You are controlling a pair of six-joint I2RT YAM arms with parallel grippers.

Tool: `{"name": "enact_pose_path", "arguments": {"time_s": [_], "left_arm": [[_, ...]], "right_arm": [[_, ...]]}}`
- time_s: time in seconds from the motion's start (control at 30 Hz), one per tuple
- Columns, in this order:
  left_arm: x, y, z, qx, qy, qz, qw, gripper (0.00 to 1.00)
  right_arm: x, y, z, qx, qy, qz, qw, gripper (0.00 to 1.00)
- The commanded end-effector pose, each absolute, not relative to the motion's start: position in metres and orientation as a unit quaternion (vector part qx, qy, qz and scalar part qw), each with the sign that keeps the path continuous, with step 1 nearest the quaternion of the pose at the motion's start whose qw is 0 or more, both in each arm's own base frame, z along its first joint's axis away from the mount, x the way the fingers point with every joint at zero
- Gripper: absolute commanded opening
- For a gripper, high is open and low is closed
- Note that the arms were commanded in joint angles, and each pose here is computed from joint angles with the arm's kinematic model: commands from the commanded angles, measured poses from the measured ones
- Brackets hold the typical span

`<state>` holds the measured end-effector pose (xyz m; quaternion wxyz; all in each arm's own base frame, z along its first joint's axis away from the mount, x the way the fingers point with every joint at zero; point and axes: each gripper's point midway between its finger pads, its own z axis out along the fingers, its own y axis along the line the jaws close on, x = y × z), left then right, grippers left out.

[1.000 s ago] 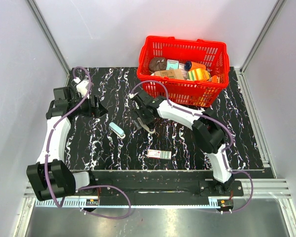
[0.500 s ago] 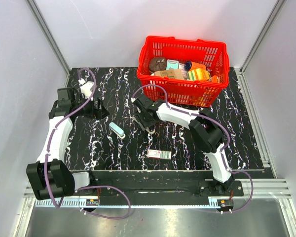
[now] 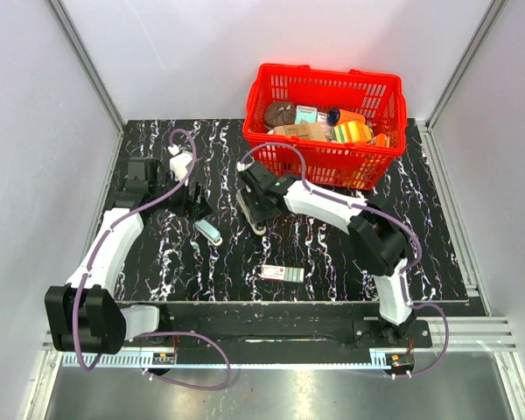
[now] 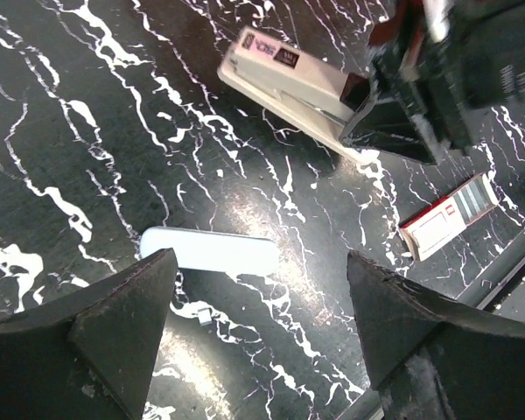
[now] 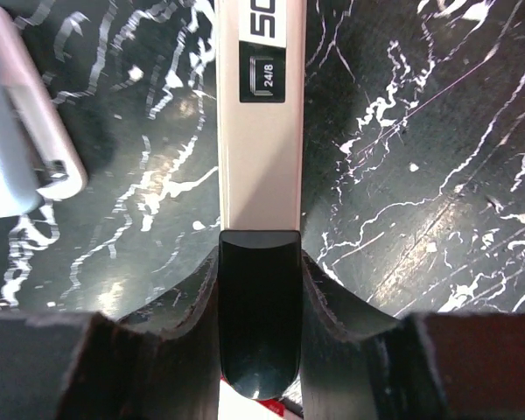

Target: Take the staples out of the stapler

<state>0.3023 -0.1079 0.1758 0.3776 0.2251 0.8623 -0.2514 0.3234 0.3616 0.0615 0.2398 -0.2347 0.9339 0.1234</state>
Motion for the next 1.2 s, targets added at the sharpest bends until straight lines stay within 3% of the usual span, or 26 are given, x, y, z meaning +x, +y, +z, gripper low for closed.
{"name": "enact_pose_path", "arguments": {"time_s": [0.0,0.4,0.93,1.17], "left_arm": [[0.301,-0.126,0.183,0.252,0.837,-0.269,0.405,0.83],[0.291,-0.172,0.174,0.310,0.788,-0.330,0.418,0.85],[0.300,-0.199,0.161,0.345,0.776,-0.348,0.398,0.77],[0.315,-0.193,0.148,0.355,0.785,-0.315,0.399,0.61]], "right_arm": [[0.338,0.390,0.168,-0.178,0.893,0.225,0.346,0.00],[0.329,0.408,0.247,-0.020,0.838,0.390,0.380,0.00],[0.307,0.417,0.261,-0.018,0.813,0.450,0.368,0.00],[0.295,0.415,0.259,-0.036,0.813,0.458,0.358,0.00]]}}
